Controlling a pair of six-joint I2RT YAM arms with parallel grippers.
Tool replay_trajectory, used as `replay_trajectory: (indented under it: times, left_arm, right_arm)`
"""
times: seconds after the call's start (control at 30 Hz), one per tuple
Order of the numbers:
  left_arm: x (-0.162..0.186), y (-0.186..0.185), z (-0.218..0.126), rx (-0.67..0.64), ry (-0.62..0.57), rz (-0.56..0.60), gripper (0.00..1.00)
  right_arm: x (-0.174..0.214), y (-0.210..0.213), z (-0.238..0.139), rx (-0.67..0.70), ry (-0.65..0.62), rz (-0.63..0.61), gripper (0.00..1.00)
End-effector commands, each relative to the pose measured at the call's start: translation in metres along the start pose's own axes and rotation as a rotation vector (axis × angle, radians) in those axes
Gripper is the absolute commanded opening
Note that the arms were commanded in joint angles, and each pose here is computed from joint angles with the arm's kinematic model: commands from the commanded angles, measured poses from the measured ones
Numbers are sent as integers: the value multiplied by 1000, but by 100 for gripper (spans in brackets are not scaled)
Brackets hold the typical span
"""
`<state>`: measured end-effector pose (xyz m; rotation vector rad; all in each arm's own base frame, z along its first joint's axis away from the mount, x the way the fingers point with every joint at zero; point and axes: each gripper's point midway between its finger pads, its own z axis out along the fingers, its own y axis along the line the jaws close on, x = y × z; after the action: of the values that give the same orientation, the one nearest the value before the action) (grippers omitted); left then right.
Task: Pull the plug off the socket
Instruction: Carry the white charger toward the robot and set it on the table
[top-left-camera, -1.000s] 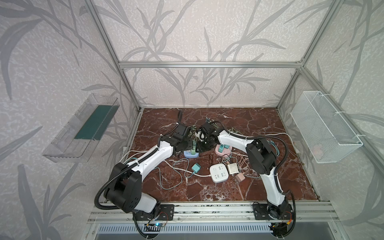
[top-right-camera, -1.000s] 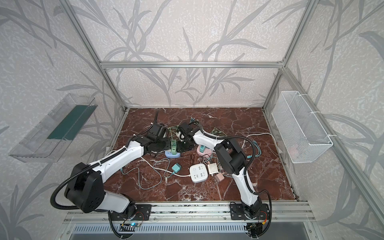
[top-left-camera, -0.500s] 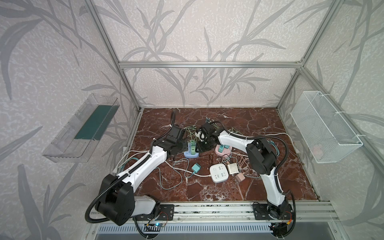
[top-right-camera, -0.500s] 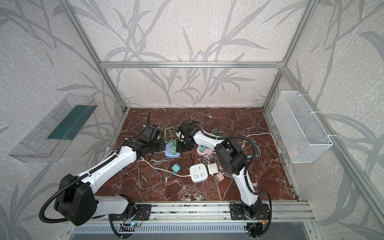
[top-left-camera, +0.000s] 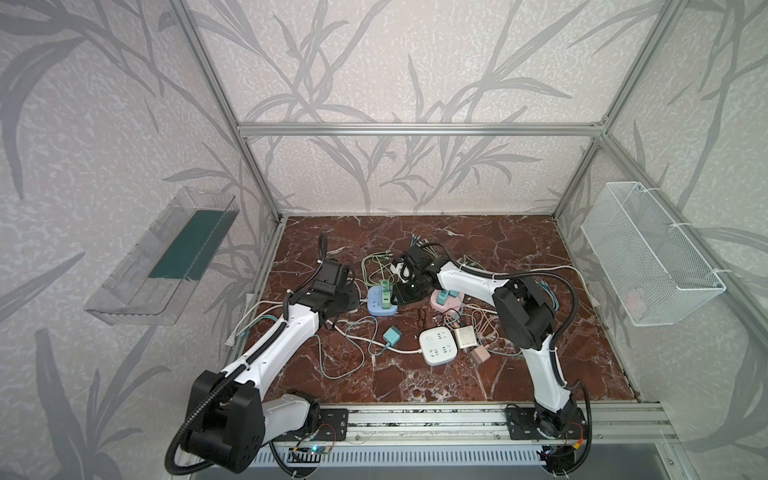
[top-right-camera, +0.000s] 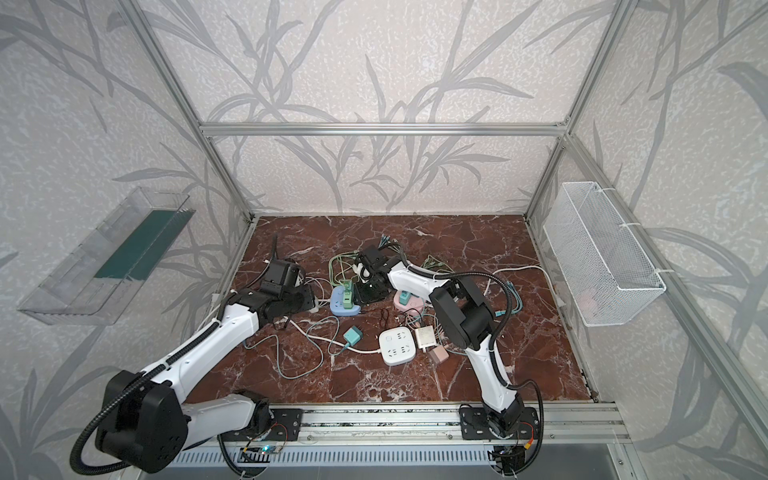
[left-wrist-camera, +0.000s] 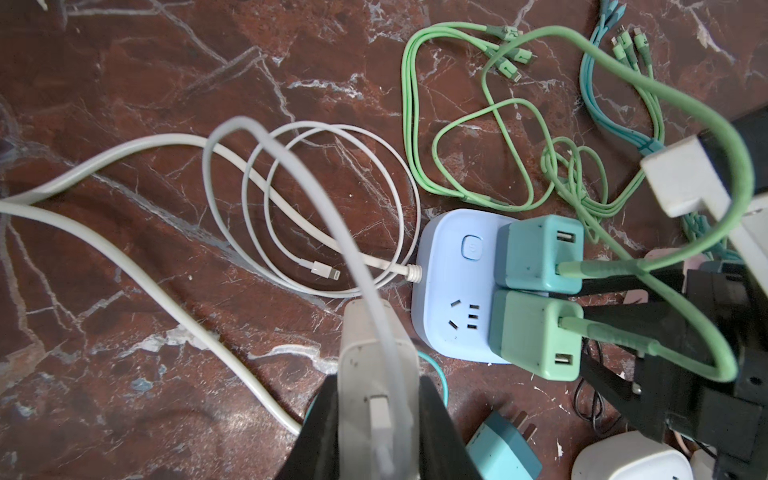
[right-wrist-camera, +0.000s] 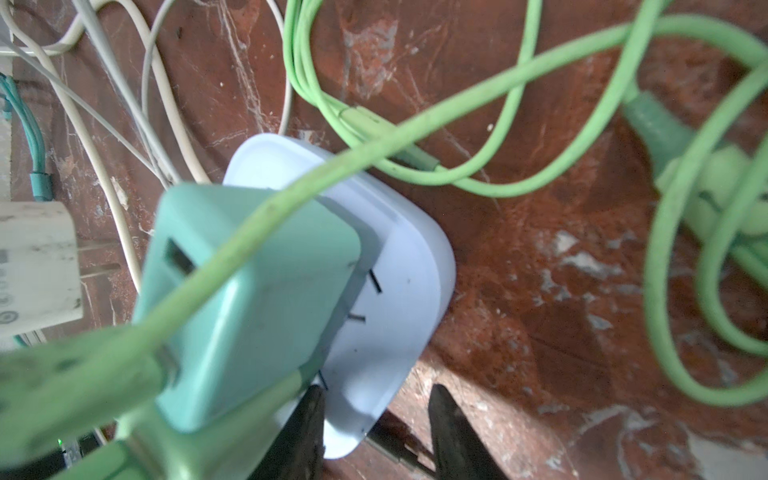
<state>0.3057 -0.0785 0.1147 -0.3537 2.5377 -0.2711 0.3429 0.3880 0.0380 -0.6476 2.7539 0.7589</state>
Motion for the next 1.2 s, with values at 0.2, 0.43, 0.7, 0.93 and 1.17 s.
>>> replay_trajectory:
  times: [0.2, 0.43, 0.7, 0.93, 1.17]
  left_arm:
    - [4, 1, 8, 131, -3, -118, 15]
    - [-3, 3, 10, 206, -25, -171, 15]
    - [-10, 0, 18, 315, -27, -207, 16]
    - [-5, -5, 30, 353, 40, -210, 16]
    - [11, 11, 41, 275, 112, -202, 19]
  right_arm:
    - [41, -26, 25, 80, 121, 39, 43]
    - [41, -25, 25, 75, 123, 41, 43]
    - [41, -24, 25, 70, 122, 41, 43]
    - [42, -25, 25, 72, 127, 41, 43]
    - [42, -25, 25, 75, 128, 42, 44]
